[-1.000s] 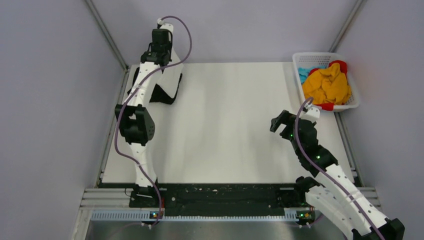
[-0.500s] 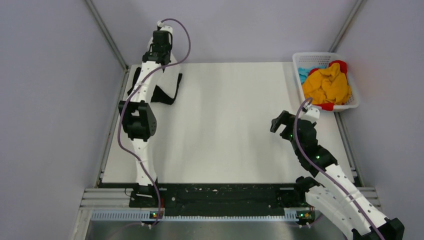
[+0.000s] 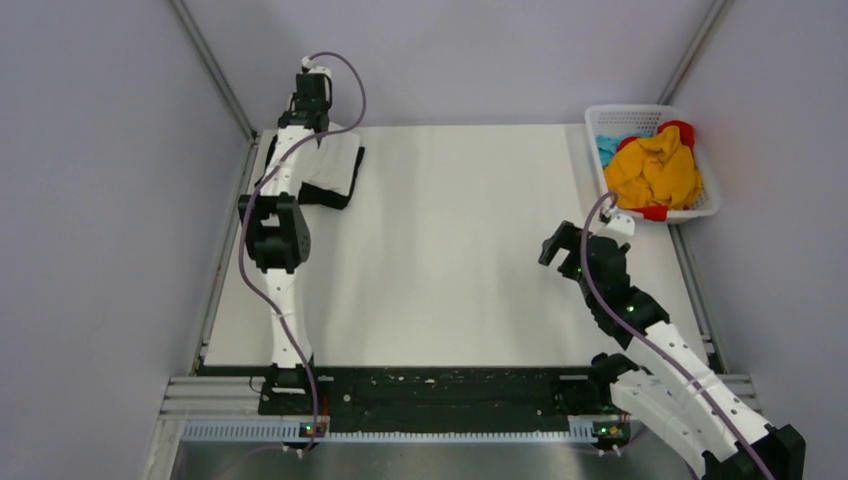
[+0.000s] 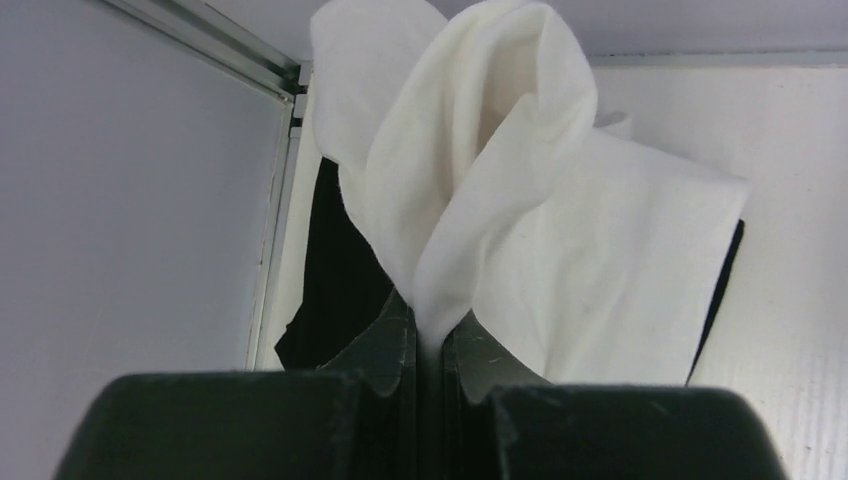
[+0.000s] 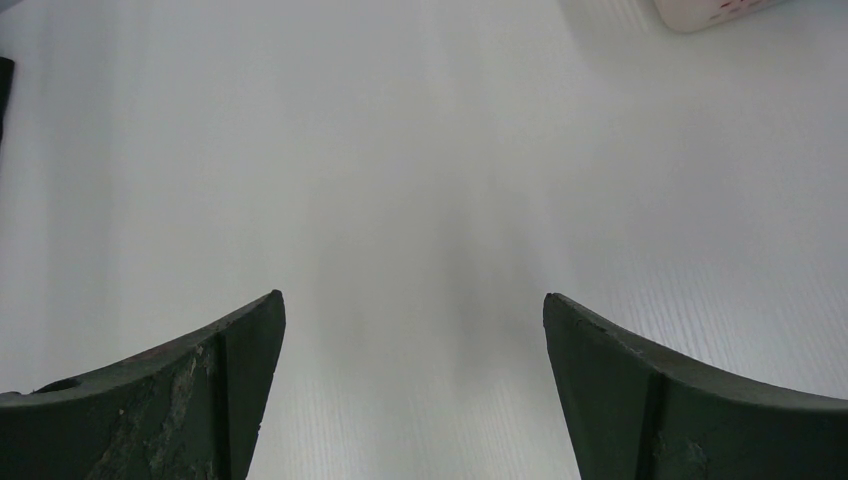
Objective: Fold and stack the t-shirts
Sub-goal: Put the neatly folded tshirt into the corner of the board with the left arm
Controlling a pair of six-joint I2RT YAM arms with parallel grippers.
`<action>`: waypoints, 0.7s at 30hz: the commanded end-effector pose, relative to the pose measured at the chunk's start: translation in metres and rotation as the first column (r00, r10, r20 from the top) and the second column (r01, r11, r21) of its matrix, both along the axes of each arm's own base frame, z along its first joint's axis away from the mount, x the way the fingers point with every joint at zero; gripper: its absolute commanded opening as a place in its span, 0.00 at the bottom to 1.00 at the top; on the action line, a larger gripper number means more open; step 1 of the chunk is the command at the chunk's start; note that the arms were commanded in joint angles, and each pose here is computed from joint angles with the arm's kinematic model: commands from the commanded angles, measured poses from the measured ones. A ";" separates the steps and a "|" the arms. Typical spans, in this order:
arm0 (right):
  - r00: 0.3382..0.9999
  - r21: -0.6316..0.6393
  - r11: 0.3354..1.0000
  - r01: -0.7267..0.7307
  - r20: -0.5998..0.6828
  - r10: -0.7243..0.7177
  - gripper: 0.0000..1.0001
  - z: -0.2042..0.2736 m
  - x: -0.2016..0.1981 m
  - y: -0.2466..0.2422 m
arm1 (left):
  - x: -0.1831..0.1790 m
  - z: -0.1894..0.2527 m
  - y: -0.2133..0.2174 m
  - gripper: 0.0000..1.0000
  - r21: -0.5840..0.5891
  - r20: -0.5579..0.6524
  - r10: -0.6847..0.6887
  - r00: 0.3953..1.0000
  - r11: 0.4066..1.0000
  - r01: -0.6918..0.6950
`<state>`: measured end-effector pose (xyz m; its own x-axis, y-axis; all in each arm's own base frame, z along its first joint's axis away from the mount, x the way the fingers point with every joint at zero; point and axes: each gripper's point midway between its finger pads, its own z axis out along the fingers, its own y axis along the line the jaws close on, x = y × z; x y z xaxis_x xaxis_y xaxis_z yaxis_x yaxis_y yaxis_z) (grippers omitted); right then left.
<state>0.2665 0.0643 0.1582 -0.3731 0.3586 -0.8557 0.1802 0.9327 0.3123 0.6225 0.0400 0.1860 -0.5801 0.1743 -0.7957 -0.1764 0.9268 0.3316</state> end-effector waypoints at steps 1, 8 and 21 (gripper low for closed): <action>0.999 0.000 1.000 0.019 0.041 -0.019 0.99 0.012 0.008 -0.002 | 0.013 0.018 0.022 0.00 -0.025 0.090 0.043 0.995 0.999 -0.041; 1.000 -0.014 1.000 0.016 0.026 -0.016 0.99 0.010 0.011 -0.001 | 0.008 0.013 0.068 0.71 -0.091 0.106 0.156 0.982 0.985 -0.146; 0.996 0.024 0.996 -0.085 0.014 0.085 0.99 0.009 -0.004 0.012 | -0.063 0.132 0.013 0.98 -0.521 0.291 0.122 0.949 0.852 0.050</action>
<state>0.2651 0.0704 0.1549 -0.4012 0.3454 -0.8484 0.1492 0.9385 0.3115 0.5914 0.1089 0.2198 -0.4725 -0.1811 -0.8625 -0.3671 0.9302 0.0058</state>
